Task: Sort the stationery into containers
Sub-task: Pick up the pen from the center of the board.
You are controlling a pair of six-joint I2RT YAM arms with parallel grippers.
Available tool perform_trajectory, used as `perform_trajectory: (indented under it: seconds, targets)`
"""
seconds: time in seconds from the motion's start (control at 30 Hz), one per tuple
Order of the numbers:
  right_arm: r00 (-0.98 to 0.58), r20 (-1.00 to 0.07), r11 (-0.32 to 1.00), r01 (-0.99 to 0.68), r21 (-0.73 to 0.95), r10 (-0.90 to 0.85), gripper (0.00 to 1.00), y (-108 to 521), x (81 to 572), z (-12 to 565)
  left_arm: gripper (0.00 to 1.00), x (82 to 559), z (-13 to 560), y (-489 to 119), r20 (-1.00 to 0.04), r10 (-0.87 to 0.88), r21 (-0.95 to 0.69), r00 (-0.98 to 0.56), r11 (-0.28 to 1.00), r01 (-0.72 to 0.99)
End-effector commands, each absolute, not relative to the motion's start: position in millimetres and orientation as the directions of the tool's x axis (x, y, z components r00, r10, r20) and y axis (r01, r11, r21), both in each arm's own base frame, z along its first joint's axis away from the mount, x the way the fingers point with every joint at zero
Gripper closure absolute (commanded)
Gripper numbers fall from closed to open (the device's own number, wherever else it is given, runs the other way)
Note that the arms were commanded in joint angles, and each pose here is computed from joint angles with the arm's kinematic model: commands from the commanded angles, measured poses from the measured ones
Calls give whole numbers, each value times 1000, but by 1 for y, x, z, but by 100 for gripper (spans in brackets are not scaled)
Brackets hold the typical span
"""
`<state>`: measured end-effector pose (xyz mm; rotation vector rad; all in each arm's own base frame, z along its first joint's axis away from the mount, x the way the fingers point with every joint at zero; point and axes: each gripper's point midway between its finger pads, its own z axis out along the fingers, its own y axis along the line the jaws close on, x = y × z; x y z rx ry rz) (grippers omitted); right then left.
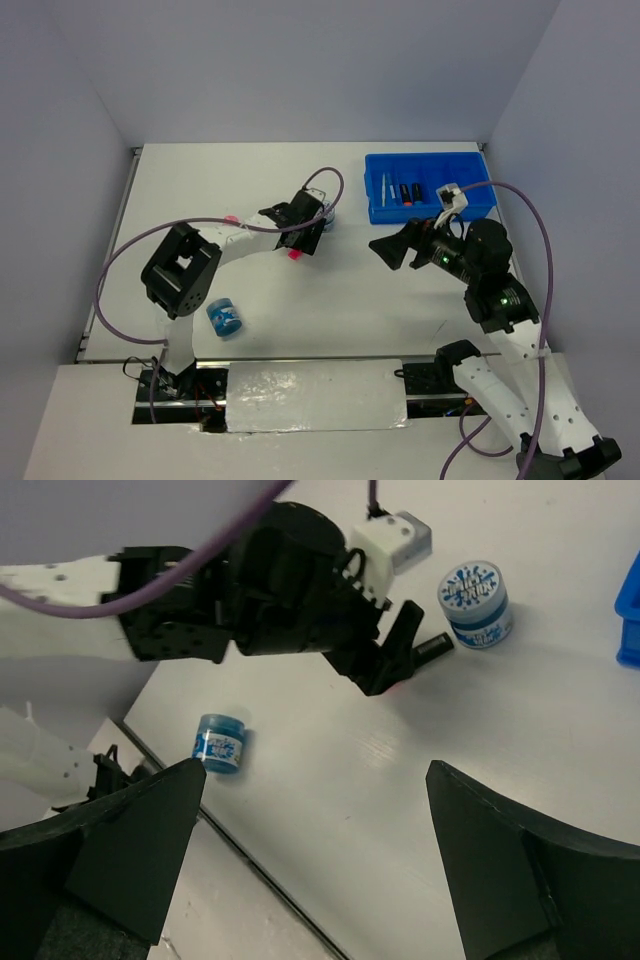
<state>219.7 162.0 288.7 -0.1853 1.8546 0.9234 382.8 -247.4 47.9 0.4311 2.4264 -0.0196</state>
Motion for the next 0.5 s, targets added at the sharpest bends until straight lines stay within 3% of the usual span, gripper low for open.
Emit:
perform_trajectory:
  seconds: [0.0, 0.2, 0.37, 0.4, 0.47]
  targets:
    - [-399, -872, 653, -585, 481, 285, 0, 165, 205, 324, 19, 384, 35, -249, -600, 321, 82, -733, 936, 343]
    - [-380, -880, 651, -597, 469, 285, 0, 163, 199, 332, 34, 362, 12, -250, -562, 300, 25, -771, 938, 346]
    - [-376, -878, 632, -612, 476, 296, 0, 165, 195, 335, 66, 334, 5, -247, -532, 317, 43, -786, 936, 348]
    - [-376, -876, 628, -613, 480, 302, 0, 166, 195, 336, 79, 324, 2, -246, -523, 319, 51, -791, 938, 344]
    - [-378, -872, 626, -609, 487, 311, 0, 166, 197, 333, 87, 316, 14, -248, -545, 293, 40, -785, 945, 325]
